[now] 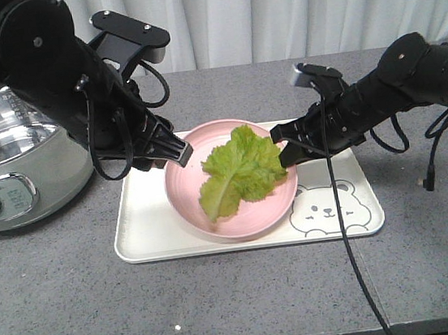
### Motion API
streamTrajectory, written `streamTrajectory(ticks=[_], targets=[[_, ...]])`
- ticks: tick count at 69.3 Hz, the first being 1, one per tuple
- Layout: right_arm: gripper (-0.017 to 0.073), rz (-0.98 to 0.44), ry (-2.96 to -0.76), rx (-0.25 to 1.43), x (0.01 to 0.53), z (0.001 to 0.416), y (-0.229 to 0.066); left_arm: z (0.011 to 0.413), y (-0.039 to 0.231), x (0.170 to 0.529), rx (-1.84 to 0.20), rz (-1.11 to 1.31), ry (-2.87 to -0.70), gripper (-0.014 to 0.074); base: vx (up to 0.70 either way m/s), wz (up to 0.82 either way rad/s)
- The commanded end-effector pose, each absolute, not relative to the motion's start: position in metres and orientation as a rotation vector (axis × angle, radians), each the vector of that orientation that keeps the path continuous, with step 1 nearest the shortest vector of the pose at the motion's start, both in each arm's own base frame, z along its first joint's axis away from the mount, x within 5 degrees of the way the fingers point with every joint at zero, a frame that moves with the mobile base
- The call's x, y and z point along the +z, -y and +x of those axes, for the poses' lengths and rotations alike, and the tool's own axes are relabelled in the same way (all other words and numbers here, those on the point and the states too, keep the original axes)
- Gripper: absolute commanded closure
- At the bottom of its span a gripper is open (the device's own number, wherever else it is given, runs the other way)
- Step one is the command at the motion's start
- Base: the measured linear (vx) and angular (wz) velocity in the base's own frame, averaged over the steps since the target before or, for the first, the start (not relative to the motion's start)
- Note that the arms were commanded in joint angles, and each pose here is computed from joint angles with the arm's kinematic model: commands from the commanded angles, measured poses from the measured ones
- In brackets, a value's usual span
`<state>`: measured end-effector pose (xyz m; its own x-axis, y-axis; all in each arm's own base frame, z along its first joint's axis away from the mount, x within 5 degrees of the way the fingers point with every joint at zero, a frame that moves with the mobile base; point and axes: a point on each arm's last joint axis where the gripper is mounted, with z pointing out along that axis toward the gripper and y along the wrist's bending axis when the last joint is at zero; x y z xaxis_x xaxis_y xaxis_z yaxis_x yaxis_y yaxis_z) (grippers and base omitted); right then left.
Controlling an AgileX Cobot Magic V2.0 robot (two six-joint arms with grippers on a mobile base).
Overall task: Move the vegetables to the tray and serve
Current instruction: 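Grip the pink plate rim with the right gripper and lift it onto the tray, then release the plate on the tray and raise both grippers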
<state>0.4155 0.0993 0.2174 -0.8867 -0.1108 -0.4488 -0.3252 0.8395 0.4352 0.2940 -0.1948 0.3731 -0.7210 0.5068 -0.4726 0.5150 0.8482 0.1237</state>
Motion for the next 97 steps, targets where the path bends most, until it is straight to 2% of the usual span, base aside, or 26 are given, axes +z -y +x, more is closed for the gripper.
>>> streamTrajectory(ticks=[1, 8, 13, 25, 30, 34, 53, 65, 73, 83, 97], targets=[[0.0524, -0.319, -2.515, 0.715, 0.246, 0.416, -0.099, 0.287, 0.19, 0.397, -0.064, 0.705, -2.435, 0.0186, 0.0, 0.0], [0.0461, -0.385, -2.513, 0.692, 0.245, 0.416, -0.098, 0.287, 0.19, 0.397, -0.064, 0.705, -2.435, 0.0186, 0.0, 0.0], [0.0384, -0.422, -2.509, 0.689, 0.245, 0.415, -0.099, 0.287, 0.19, 0.397, -0.064, 0.705, -2.435, 0.0186, 0.0, 0.0], [0.0134, -0.424, -2.507, 0.689, 0.245, 0.415, -0.099, 0.287, 0.19, 0.397, -0.064, 0.705, -2.435, 0.0186, 0.0, 0.0], [0.0057, -0.419, -2.495, 0.682, 0.248, 0.415, -0.098, 0.287, 0.19, 0.397, -0.064, 0.705, -2.435, 0.0186, 0.0, 0.0], [0.0029, -0.411, -2.484, 0.678, 0.254, 0.415, -0.098, 0.287, 0.19, 0.397, -0.064, 0.705, -2.435, 0.0186, 0.0, 0.0], [0.0059, -0.471, -2.356, 0.629, 0.325, 0.406, -0.095, 0.287, 0.189, 0.397, -0.054, 0.707, -2.443, 0.0186, 0.0, 0.0], [0.0097, -0.464, -2.394, 0.414, 0.366, 0.391, -0.08, 0.295, 0.177, 0.401, 0.085, 0.541, -2.415, 0.0186, 0.0, 0.0], [0.0097, -0.419, -2.484, 0.274, 0.37, 0.384, -0.068, 0.305, 0.159, 0.403, 0.145, 0.343, -2.42, 0.0186, 0.0, 0.0], [0.0097, -0.355, -2.627, 0.176, 0.359, 0.379, -0.059, 0.314, 0.14, 0.401, 0.103, 0.218, -2.458, 0.0186, 0.0, 0.0], [0.0097, -0.289, -2.694, 0.188, 0.348, 0.383, -0.055, 0.322, 0.124, 0.398, -0.042, 0.101, -2.512, 0.0186, 0.0, 0.0]])
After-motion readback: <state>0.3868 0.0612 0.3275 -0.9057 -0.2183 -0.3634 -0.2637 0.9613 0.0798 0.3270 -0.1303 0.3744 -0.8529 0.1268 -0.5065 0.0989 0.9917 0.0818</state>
